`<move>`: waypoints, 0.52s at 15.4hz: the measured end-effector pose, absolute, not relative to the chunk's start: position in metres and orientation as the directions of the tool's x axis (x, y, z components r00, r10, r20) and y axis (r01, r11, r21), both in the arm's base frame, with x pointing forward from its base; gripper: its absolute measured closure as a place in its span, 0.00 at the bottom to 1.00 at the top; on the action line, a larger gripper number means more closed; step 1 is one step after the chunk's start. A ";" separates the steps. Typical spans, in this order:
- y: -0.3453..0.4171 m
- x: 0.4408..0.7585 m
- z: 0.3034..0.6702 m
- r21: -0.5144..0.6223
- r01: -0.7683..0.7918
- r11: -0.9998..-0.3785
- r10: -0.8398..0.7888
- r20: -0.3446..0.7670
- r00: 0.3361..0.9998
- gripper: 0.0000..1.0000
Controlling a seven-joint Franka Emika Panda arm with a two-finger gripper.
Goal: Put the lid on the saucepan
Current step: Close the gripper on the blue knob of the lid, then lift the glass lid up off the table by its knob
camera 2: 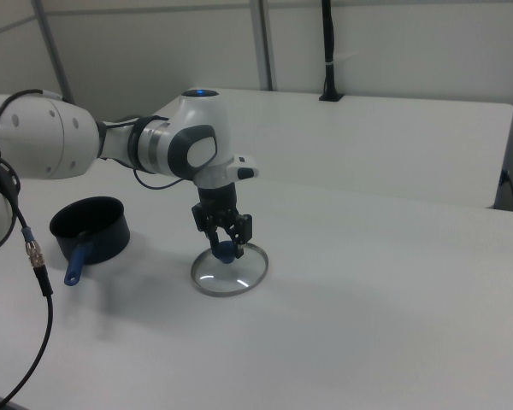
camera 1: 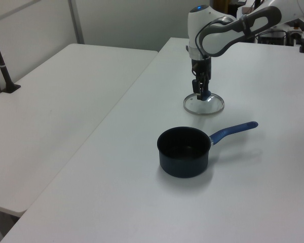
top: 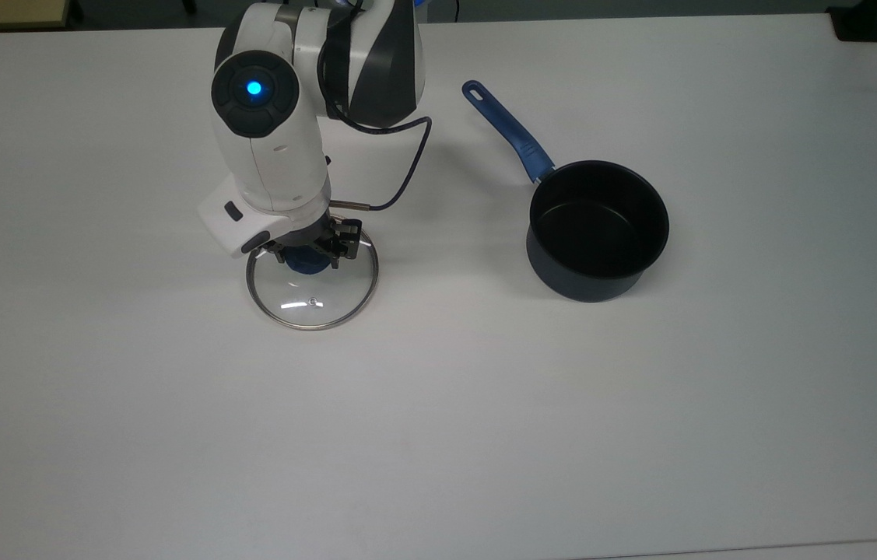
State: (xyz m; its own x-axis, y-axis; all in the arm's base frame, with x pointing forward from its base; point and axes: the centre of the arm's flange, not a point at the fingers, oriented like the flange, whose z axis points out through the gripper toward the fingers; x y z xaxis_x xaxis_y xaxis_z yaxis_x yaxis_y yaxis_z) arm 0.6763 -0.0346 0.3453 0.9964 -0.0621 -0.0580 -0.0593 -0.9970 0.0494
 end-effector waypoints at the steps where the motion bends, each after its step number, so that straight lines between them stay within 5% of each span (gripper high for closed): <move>1: -0.035 0.676 0.345 0.049 -0.059 -0.997 -0.062 -0.058 0.996 0.33; 8: -0.034 0.676 0.355 0.048 -0.059 -0.997 -0.061 -0.048 0.997 0.33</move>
State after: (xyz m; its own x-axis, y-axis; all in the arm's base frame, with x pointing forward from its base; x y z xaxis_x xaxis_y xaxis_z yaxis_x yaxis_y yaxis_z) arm 0.6758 -0.0340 0.3547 0.9970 -0.0614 -0.0481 -0.0591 -0.9971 0.0478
